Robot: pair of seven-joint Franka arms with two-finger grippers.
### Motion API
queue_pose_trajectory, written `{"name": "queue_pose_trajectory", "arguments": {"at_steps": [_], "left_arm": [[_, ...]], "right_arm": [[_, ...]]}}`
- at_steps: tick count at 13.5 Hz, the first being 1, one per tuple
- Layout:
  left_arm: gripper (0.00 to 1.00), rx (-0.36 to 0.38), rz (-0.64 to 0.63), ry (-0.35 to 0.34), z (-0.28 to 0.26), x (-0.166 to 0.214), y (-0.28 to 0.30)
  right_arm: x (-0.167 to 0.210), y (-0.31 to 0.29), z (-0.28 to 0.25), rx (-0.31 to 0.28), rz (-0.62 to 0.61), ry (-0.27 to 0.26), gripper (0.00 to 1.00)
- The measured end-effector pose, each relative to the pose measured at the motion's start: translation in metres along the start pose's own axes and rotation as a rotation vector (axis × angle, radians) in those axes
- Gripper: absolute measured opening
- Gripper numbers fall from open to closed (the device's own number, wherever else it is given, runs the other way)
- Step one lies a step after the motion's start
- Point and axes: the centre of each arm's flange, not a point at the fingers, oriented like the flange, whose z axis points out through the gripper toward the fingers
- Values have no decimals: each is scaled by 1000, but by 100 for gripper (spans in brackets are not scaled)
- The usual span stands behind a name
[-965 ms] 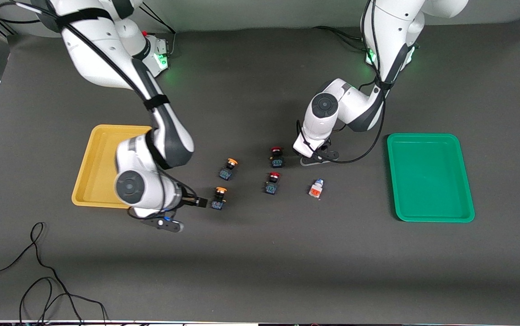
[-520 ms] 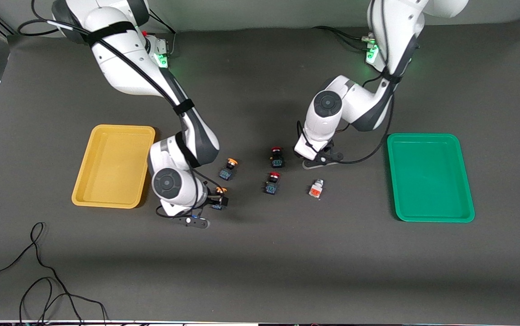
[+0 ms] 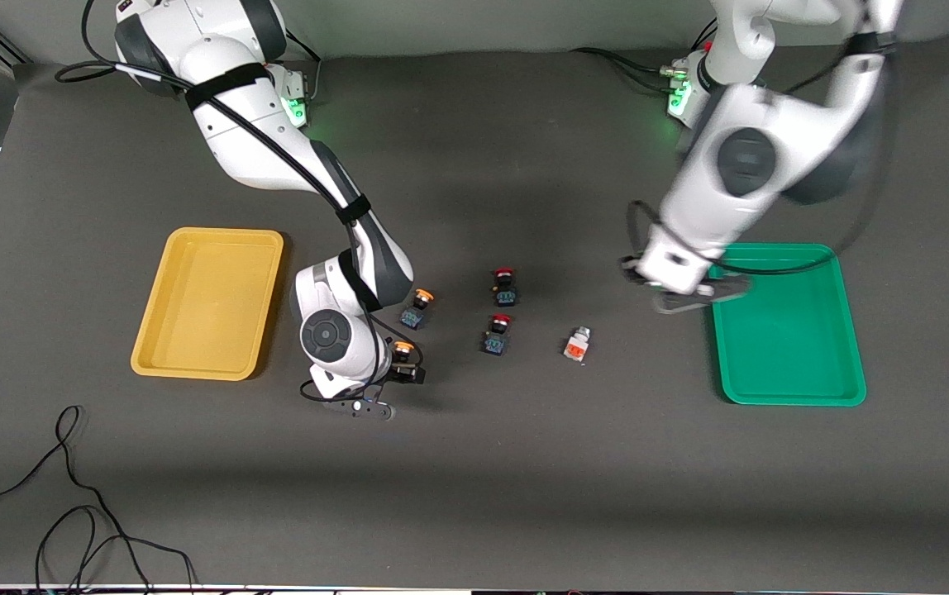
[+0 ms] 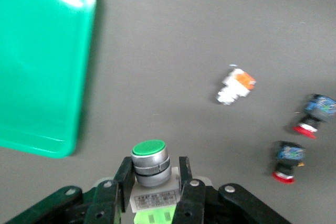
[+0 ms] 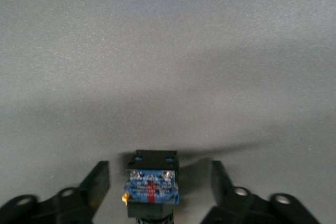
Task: Place green and yellow buttons in trays
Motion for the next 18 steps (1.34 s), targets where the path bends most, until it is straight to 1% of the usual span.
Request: {"name": "queue_pose_trajectory", "arguments": {"at_steps": [1, 3, 5, 7, 9, 11, 13, 15, 16, 17, 18], "left_arm": [[39, -1, 16, -19, -8, 17, -41], [39, -13, 51, -29, -13, 46, -118], [39, -14, 113, -38, 1, 65, -175], [39, -18, 156, -25, 34, 81, -211], [39, -11, 183, -1, 89, 91, -217], [39, -8, 210, 14, 149, 92, -208], [39, -11, 232, 21, 192, 88, -197], [39, -14, 251, 19, 213, 83, -187], [43, -13, 256, 15, 216, 82, -184], [44, -13, 259, 18, 215, 83, -183], [51, -13, 259, 28, 210, 85, -183]], "right_arm": [[-1, -1, 2, -1, 11, 0, 67], [0, -3, -1, 3, 30, 6, 43], [2, -4, -4, 6, 32, 11, 41], [7, -1, -15, -5, 36, 2, 41], [12, 11, -52, -50, 15, -46, 41], [18, 39, -111, -105, -31, -100, 41], [28, 84, -174, -124, -96, -128, 41], [39, 144, -212, -122, -161, -133, 41], [43, 178, -218, -119, -192, -140, 41], [47, 212, -216, -115, -223, -143, 41], [49, 245, -206, -112, -250, -132, 41]]}}
